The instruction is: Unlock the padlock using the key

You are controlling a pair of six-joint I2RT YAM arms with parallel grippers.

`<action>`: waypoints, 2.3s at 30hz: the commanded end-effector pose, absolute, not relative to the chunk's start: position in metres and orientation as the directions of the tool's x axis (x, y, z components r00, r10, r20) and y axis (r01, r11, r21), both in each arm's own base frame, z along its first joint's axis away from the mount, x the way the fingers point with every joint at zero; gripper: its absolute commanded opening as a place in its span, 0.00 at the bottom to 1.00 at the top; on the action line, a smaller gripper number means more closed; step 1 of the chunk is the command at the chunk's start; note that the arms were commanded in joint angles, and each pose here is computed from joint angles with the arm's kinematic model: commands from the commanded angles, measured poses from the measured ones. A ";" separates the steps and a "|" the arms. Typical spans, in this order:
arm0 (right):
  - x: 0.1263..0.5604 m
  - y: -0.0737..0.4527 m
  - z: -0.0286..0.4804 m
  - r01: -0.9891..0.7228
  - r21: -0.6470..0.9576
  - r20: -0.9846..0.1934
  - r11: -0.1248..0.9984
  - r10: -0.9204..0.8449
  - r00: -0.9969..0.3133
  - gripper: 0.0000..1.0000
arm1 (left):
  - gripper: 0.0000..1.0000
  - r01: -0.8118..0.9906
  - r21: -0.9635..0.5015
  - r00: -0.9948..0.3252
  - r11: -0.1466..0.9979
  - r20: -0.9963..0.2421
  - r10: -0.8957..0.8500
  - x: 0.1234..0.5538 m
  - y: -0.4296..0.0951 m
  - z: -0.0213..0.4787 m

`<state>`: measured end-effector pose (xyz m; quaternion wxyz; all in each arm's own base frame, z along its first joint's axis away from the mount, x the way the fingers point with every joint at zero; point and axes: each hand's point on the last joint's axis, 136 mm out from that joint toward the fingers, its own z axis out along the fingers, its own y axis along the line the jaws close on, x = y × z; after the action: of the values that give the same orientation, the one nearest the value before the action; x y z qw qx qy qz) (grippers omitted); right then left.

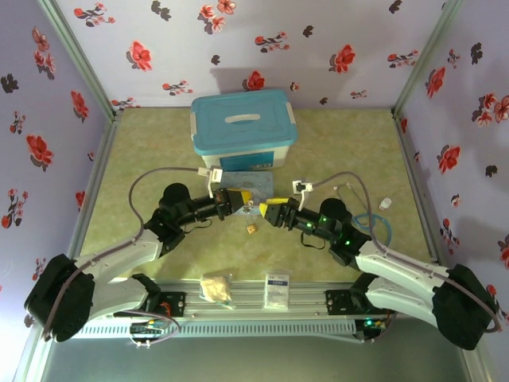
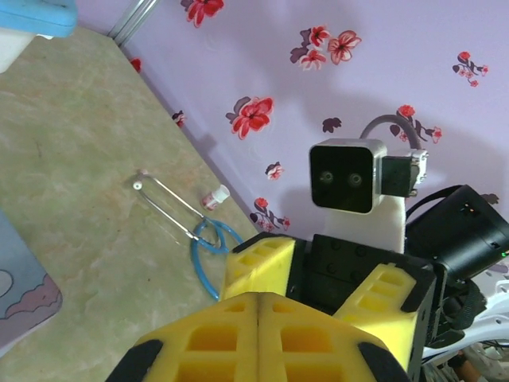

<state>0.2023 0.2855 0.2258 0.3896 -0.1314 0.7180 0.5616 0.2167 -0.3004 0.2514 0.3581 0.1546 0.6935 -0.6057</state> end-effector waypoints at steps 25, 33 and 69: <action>0.188 0.306 0.237 -0.680 0.706 -0.708 0.197 0.228 -0.669 0.26 | 0.00 0.692 -0.702 -0.679 0.166 -0.712 -0.179 0.205 -0.315 0.260; 0.185 0.305 0.232 -0.676 0.712 -0.702 0.189 0.223 -0.676 0.19 | 0.00 0.690 -0.707 -0.682 0.157 -0.707 -0.189 0.207 -0.317 0.262; 0.199 0.286 0.178 -0.554 0.724 -0.667 0.410 0.210 -0.715 0.00 | 1.00 0.443 -0.745 -0.694 0.498 -0.637 -0.335 0.245 -0.273 0.204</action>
<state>0.1923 0.2950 0.1991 0.3564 -0.1239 0.7154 0.5880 0.2298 -0.2973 0.2314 0.3736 0.1017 0.7255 -0.5690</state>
